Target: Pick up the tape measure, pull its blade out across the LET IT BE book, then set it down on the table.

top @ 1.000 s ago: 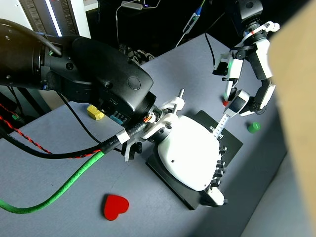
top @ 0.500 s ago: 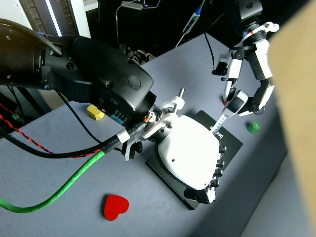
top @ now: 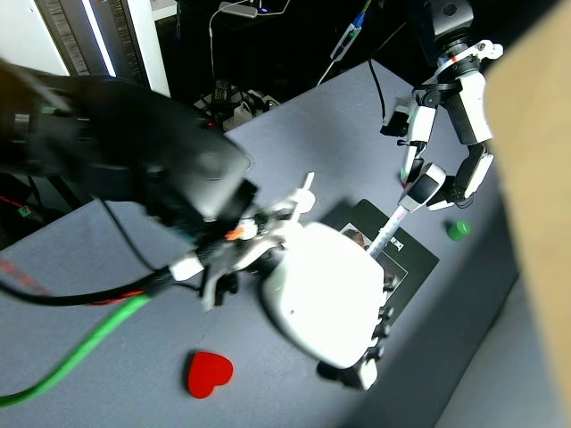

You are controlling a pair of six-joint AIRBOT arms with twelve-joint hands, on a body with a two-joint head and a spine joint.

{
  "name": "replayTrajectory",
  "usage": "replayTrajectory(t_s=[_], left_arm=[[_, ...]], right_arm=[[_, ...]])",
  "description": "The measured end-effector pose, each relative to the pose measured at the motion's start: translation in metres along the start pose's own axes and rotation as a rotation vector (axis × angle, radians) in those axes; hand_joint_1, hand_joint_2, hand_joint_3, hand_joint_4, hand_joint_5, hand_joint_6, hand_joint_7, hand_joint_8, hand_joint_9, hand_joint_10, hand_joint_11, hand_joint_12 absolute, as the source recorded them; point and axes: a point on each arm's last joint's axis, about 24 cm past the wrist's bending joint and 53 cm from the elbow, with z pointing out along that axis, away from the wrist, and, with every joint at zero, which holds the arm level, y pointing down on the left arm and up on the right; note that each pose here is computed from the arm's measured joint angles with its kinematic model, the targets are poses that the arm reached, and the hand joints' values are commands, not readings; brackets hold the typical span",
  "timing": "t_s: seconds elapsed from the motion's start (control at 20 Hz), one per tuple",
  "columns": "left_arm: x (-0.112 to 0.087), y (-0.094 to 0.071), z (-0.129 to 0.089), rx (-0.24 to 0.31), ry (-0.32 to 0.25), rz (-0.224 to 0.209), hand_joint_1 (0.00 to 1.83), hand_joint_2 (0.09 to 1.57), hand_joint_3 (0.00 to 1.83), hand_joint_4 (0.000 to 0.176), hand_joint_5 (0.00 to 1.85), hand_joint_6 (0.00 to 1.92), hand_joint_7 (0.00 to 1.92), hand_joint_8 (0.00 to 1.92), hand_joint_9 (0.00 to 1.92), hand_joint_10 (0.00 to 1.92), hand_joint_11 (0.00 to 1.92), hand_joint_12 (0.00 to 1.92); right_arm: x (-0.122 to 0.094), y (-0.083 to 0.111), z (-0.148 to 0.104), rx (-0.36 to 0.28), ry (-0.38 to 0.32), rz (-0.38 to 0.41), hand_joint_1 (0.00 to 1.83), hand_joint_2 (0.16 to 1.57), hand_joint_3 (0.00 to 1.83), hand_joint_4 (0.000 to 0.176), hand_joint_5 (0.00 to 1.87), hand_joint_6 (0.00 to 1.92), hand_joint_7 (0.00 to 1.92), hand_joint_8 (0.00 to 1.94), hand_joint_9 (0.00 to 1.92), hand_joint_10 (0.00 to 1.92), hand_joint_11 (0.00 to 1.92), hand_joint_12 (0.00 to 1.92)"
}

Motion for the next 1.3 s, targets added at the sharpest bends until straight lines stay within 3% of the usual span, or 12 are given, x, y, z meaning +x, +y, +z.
replayTrajectory(t_s=[0.2, 0.4, 0.95, 1.25, 1.3], left_arm=[[0.0, 0.0, 0.0, 0.0, -0.001, -0.002, 1.37, 1.15, 0.0, 0.0, 0.81, 1.02, 0.95, 1.05, 0.9, 1.4, 0.75, 1.41], [0.0, 0.0, 0.0, 0.0, -0.001, -0.004, 1.37, 1.15, 0.0, 0.0, 0.8, 1.03, 0.95, 1.05, 0.9, 1.4, 0.76, 1.41], [0.0, 0.0, 0.0, 0.0, 0.001, -0.003, 1.36, 1.15, 0.0, 0.0, 0.8, 1.05, 0.95, 1.04, 0.9, 1.39, 0.76, 1.41], [0.0, 0.0, 0.0, 0.0, 0.0, -0.004, 1.36, 1.15, 0.0, 0.0, 0.78, 1.09, 0.94, 1.05, 0.9, 1.39, 0.75, 1.39], [0.0, 0.0, 0.0, -0.001, 0.001, -0.004, 1.36, 1.15, 0.0, 0.0, 0.8, 1.09, 0.93, 1.05, 0.89, 1.39, 0.75, 1.39]], right_arm=[[-0.013, 0.0, -0.008, -0.02, -0.02, -0.021, 1.2, 1.17, 0.0, 0.0, 0.8, 1.19, 0.95, 1.11, 0.83, 0.87, 0.68, 1.36], [-0.019, -0.012, -0.012, -0.005, -0.029, -0.035, 1.2, 1.17, 0.0, 0.0, 0.8, 1.18, 0.95, 1.12, 0.83, 0.87, 0.66, 1.36], [-0.011, -0.04, -0.017, 0.031, -0.008, -0.059, 1.2, 1.17, 0.0, 0.0, 0.8, 1.19, 0.97, 1.09, 0.86, 0.87, 0.7, 1.35], [-0.018, -0.052, -0.021, 0.044, -0.02, -0.062, 1.2, 1.17, 0.0, 0.0, 0.8, 1.19, 0.98, 1.08, 0.86, 0.86, 0.7, 1.35], [-0.019, -0.053, -0.022, 0.046, -0.021, -0.061, 1.33, 1.16, 0.0, 0.0, 0.79, 1.16, 0.97, 1.0, 0.81, 1.31, 0.7, 1.35]])
